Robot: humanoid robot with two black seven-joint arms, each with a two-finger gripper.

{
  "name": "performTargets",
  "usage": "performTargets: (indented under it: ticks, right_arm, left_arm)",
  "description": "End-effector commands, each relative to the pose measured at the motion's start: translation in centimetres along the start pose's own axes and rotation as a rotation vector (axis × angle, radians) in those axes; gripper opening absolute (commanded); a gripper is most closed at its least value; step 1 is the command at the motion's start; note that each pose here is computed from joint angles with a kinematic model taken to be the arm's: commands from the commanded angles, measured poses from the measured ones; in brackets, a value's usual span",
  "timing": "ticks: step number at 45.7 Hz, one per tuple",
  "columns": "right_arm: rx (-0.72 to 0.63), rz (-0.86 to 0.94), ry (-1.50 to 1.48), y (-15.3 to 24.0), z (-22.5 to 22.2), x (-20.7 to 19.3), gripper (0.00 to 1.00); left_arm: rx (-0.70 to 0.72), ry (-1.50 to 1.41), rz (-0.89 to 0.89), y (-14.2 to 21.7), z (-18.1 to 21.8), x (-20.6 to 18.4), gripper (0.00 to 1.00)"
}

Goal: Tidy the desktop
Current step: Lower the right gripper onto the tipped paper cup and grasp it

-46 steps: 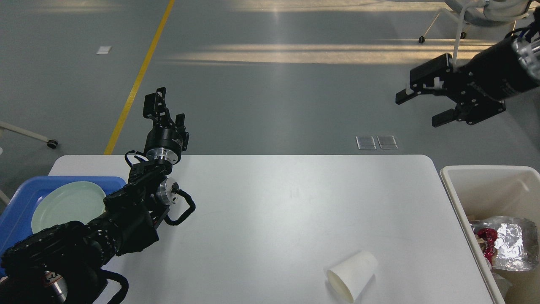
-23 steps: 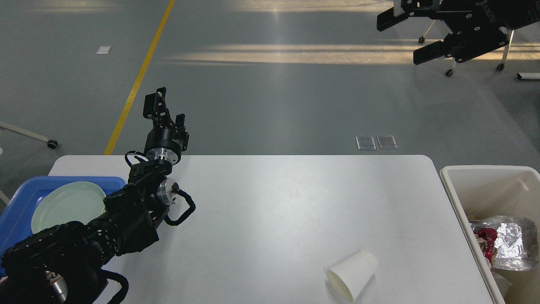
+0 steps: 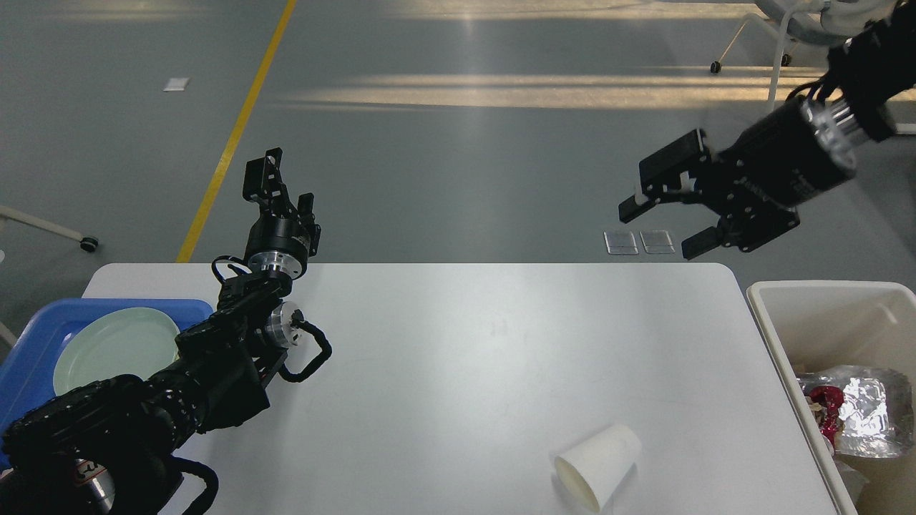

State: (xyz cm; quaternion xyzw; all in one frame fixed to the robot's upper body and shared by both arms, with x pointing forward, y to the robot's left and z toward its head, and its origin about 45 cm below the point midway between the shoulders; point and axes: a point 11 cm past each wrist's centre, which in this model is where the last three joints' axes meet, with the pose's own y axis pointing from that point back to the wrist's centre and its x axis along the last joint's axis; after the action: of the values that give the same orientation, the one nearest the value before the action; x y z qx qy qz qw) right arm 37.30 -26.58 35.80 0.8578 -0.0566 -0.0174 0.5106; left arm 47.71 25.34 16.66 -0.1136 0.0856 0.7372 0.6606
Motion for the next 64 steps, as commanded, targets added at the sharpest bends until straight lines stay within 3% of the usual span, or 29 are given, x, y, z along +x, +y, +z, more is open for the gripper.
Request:
performTargets:
  ticks: [1, 11, 20, 47, 64]
  right_arm:
    - [-0.046, -0.088, -0.036, -4.6, 2.4, -1.3, 1.00]
    - [-0.097, -0.125, -0.025, -11.7, 4.8, -3.2, 1.00]
    - [-0.123, -0.147, 0.029, -15.7, 6.0, -5.0, 1.00]
    - [-0.141, -0.230, 0.017, -18.6, 8.1, -8.0, 0.99]
    - [-0.171, -0.283, 0.139, -23.0, 7.2, -10.7, 0.98]
  left_arm:
    - [0.000, 0.000, 0.000, 0.0, 0.0, 0.0, 0.98]
    - [0.000, 0.000, 0.000, 0.0, 0.0, 0.0, 0.98]
    - [0.000, 0.000, 0.000, 0.0, 0.0, 0.0, 0.98]
    - [0.000, 0.000, 0.000, 0.0, 0.0, 0.0, 0.98]
    - [0.000, 0.000, 0.000, 0.0, 0.0, 0.0, 0.98]
